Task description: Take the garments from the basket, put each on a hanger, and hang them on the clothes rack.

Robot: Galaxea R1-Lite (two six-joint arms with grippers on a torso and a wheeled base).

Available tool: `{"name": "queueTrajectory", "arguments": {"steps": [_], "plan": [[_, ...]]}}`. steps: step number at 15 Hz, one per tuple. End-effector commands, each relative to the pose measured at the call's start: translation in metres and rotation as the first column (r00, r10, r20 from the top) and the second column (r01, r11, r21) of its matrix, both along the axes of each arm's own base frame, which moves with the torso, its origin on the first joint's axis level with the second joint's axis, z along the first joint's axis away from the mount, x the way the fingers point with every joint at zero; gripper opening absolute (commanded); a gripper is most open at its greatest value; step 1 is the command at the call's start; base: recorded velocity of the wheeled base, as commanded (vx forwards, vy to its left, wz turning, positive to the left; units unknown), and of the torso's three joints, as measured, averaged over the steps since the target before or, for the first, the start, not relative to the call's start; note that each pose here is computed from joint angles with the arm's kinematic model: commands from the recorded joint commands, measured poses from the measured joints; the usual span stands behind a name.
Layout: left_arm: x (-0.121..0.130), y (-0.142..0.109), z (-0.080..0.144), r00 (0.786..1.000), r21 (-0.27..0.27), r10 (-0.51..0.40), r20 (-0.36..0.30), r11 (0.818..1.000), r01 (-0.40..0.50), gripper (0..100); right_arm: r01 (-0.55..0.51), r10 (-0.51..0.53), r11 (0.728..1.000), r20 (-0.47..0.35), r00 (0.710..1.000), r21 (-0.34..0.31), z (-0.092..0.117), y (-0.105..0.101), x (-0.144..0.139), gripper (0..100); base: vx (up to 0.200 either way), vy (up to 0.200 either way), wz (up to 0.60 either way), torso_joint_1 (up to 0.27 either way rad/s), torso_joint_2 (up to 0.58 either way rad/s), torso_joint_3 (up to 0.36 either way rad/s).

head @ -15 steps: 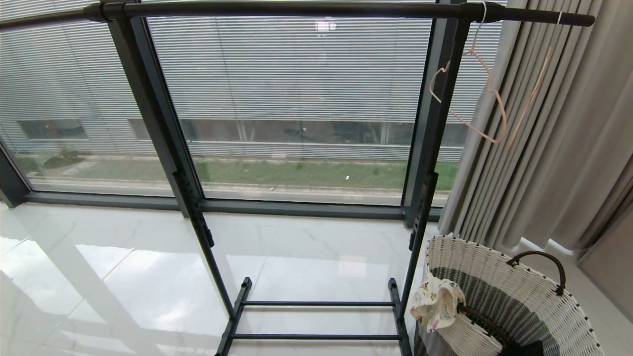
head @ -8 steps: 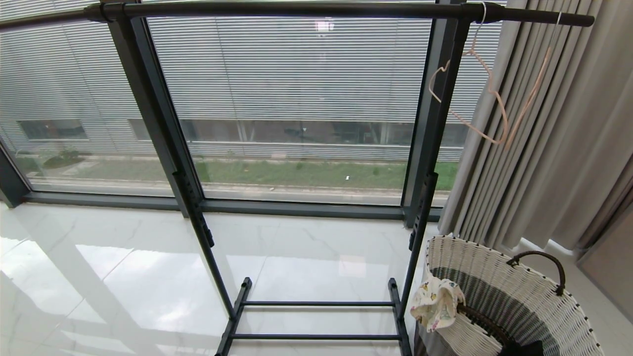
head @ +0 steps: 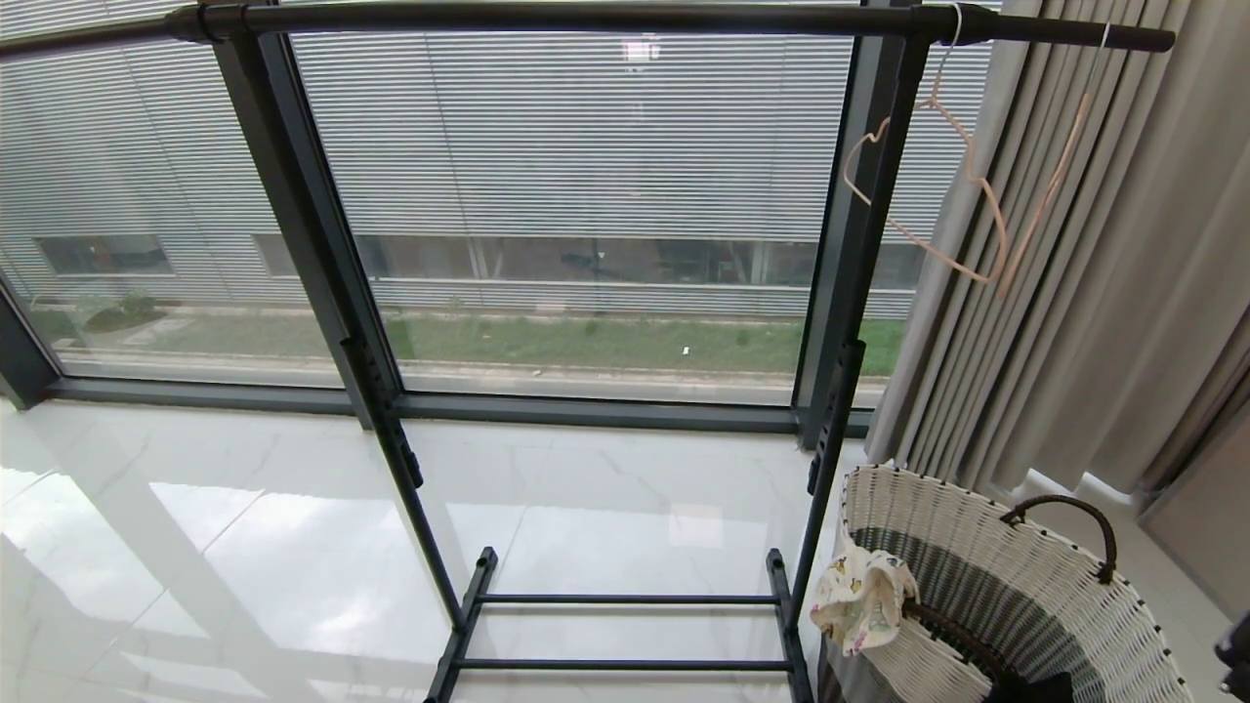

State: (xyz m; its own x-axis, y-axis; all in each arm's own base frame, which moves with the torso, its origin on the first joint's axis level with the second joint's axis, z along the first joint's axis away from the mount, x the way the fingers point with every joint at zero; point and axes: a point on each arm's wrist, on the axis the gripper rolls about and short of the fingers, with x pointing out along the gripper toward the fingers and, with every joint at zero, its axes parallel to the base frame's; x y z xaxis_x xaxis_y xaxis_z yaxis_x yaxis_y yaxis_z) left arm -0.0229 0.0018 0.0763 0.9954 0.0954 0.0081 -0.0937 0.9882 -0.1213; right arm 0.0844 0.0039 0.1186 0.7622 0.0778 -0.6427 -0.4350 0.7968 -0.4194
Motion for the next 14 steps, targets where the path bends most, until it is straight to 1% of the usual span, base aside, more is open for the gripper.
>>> {"name": "queueTrajectory", "arguments": {"steps": [1, 4, 5, 7, 9, 11, 14], "plan": [[0.0, 0.0, 0.0, 1.0, 0.0, 0.001, 0.001, 1.0, -0.001, 100, -0.083, 0.053, 0.994, -0.34, 0.939, -0.074, -0.062, 0.003, 0.07, 100, 0.0, 0.0, 0.0, 0.0, 0.0, 0.0], [0.0, 0.0, 0.0, 1.0, 0.0, 0.001, 0.0, 1.0, -0.001, 100, -0.097, 0.067, 0.993, -0.356, 0.932, -0.069, -0.095, 0.004, 0.097, 100, 0.0, 0.0, 0.0, 0.0, 0.0, 0.0], [0.0, 0.0, 0.0, 1.0, 0.0, 0.001, 0.001, 1.0, -0.001, 100, -0.109, 0.078, 0.992, -0.36, 0.93, -0.067, -0.101, 0.004, 0.102, 100, 0.0, 0.0, 0.0, 0.0, 0.0, 0.0], [0.0, 0.0, 0.0, 1.0, 0.0, 0.001, 0.001, 1.0, -0.001, 100, -0.128, 0.092, 0.989, -0.375, 0.922, -0.072, -0.106, 0.004, 0.105, 100, 0.0, 0.0, 0.0, 0.0, 0.0, 0.0], [0.0, 0.0, 0.0, 1.0, 0.0, 0.001, 0.001, 1.0, -0.001, 100, -0.141, 0.11, 0.988, -0.381, 0.918, -0.055, -0.107, 0.005, 0.104, 100, 0.0, 0.0, 0.0, 0.0, 0.0, 0.0], [0.0, 0.0, 0.0, 1.0, 0.0, 0.0, 0.0, 1.0, 0.0, 100, -0.143, 0.112, 0.988, -0.382, 0.917, -0.055, -0.108, 0.005, 0.105, 100, 0.0, 0.0, 0.0, 0.0, 0.0, 0.0], [0.0, 0.0, 0.0, 1.0, 0.0, 0.001, 0.001, 1.0, -0.001, 100, -0.139, 0.103, 0.988, -0.407, 0.908, -0.06, -0.116, 0.004, 0.107, 100, 0.0, 0.0, 0.0, 0.0, 0.0, 0.0]]}}
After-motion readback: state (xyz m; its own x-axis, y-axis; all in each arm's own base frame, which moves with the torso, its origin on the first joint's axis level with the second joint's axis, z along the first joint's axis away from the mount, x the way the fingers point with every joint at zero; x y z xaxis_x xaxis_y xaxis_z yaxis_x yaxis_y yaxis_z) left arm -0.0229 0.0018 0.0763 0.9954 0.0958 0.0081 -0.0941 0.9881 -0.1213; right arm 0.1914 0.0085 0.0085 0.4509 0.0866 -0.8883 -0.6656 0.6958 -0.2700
